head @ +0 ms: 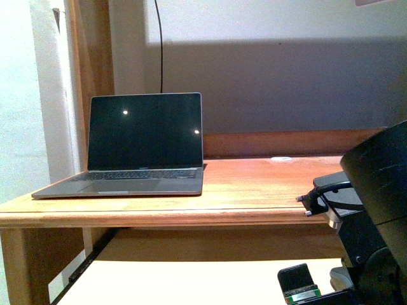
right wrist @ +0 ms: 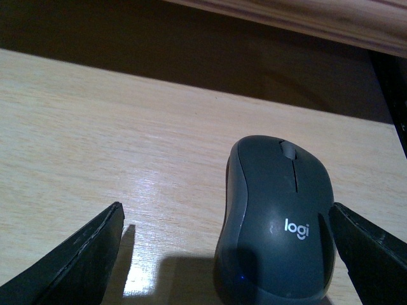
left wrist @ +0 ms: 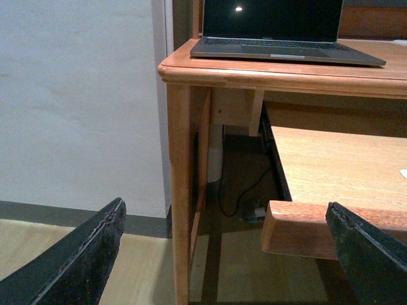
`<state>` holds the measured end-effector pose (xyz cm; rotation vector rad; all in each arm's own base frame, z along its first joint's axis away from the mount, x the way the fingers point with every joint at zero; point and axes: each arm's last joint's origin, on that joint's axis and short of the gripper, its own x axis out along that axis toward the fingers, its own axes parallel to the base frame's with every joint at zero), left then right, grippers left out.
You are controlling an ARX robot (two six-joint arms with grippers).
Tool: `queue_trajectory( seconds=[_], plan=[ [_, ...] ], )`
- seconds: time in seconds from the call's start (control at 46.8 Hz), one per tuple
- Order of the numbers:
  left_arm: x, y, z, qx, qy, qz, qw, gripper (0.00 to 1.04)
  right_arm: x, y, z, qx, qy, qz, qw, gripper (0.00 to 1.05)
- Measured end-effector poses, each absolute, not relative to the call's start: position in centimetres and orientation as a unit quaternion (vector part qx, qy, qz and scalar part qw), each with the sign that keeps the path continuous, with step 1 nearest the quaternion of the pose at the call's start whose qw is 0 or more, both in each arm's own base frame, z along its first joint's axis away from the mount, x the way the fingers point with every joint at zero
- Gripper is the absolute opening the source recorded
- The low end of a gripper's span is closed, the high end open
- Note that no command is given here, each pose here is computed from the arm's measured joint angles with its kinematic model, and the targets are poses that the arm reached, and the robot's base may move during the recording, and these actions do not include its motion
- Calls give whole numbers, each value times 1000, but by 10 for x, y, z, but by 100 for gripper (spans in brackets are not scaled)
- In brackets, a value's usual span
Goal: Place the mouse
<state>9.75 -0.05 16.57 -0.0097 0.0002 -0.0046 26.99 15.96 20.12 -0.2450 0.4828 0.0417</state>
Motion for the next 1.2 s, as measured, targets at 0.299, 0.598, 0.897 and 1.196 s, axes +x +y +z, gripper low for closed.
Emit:
queue_trajectory(
  seconds=[0.299,0.598,0.897,1.196],
  plan=[
    [97,0,166,-5,0,-2,1000,97,285,155,195,-99,275,2,956,95],
    [97,0,166,-5,0,-2,1000,97,288,149,195,-58,286,7,957,56],
    [97,0,166,-5,0,-2,1000,97,269,133,241,-23,243,13,970,55],
    [97,0,166,-5,0,-2,1000,97,297,171,323,0,183,40,982,55]
  ],
)
